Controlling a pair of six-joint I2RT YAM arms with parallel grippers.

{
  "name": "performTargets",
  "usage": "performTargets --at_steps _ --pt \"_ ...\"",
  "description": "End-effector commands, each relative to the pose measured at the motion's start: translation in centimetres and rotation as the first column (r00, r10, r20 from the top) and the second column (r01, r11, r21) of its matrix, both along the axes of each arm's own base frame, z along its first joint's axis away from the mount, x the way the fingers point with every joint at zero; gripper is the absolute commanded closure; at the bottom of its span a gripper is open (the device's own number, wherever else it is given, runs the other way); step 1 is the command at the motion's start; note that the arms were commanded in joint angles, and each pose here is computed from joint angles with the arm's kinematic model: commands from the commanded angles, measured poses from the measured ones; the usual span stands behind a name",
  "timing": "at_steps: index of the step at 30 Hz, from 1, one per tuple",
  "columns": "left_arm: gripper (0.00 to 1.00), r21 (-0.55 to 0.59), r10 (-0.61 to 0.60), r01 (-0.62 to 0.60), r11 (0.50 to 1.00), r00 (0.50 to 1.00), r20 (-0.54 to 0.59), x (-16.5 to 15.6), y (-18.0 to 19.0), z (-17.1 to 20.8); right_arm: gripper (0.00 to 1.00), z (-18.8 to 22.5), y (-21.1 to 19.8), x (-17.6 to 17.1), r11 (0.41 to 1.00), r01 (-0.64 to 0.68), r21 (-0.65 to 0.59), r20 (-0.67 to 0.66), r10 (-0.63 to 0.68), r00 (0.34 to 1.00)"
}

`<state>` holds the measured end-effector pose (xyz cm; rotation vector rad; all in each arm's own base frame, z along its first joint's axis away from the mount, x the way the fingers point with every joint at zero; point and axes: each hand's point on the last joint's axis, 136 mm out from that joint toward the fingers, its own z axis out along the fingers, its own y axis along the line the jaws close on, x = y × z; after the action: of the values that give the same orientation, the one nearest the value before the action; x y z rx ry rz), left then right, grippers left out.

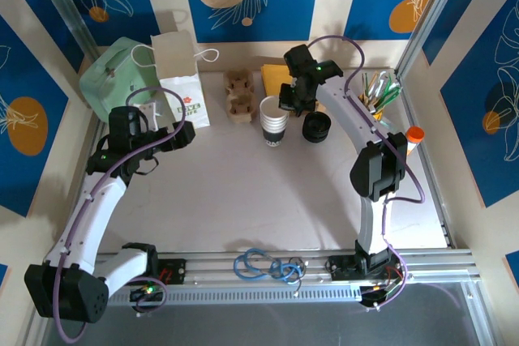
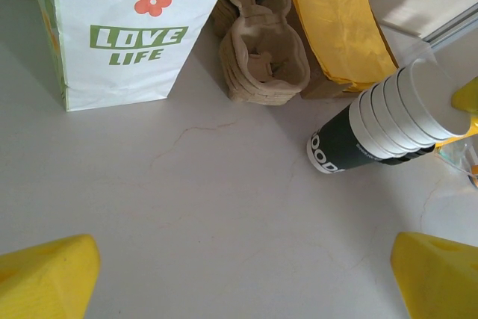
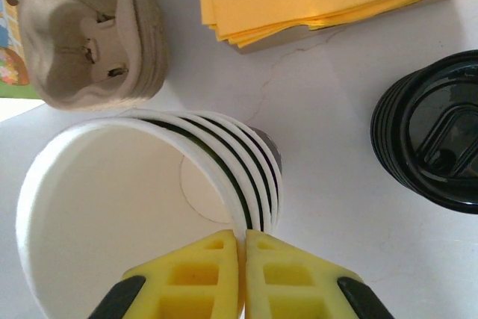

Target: Pack the takeout coffee

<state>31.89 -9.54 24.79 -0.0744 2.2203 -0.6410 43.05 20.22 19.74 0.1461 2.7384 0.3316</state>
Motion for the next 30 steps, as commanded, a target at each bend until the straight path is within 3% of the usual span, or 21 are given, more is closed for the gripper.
performTargets --at_steps 1,7,16,23,30 --pt "0.01 0.002 -0.015 0.015 1.000 0.999 0.029 -0.2 -0.3 1.3 0.92 1.0 0.5 0.1 0.998 -0.002 0.056 0.030 0.001 1.000" --pt "0.01 -0.008 -0.019 0.020 1.000 1.000 0.020 -0.2 -0.5 1.1 0.91 -0.2 0.4 0.1 0.998 0.006 0.064 0.010 -0.007 1.000" --pt "0.01 -0.045 -0.055 0.057 0.997 0.998 0.035 0.1 -1.4 1.1 0.90 2.2 1.2 -0.1 0.991 -0.008 0.133 0.050 0.001 0.999" --pt "0.07 -0.055 -0.216 0.220 0.974 0.973 0.080 1.9 -7.5 0.3 0.90 1.5 1.0 -0.5 0.992 0.009 0.128 0.020 -0.012 1.000" --pt "0.22 -0.057 -0.361 0.367 0.929 0.928 0.090 4.8 -14.9 -2.1 0.90 1.9 1.2 -0.8 0.991 0.012 0.136 0.019 -0.015 1.000"
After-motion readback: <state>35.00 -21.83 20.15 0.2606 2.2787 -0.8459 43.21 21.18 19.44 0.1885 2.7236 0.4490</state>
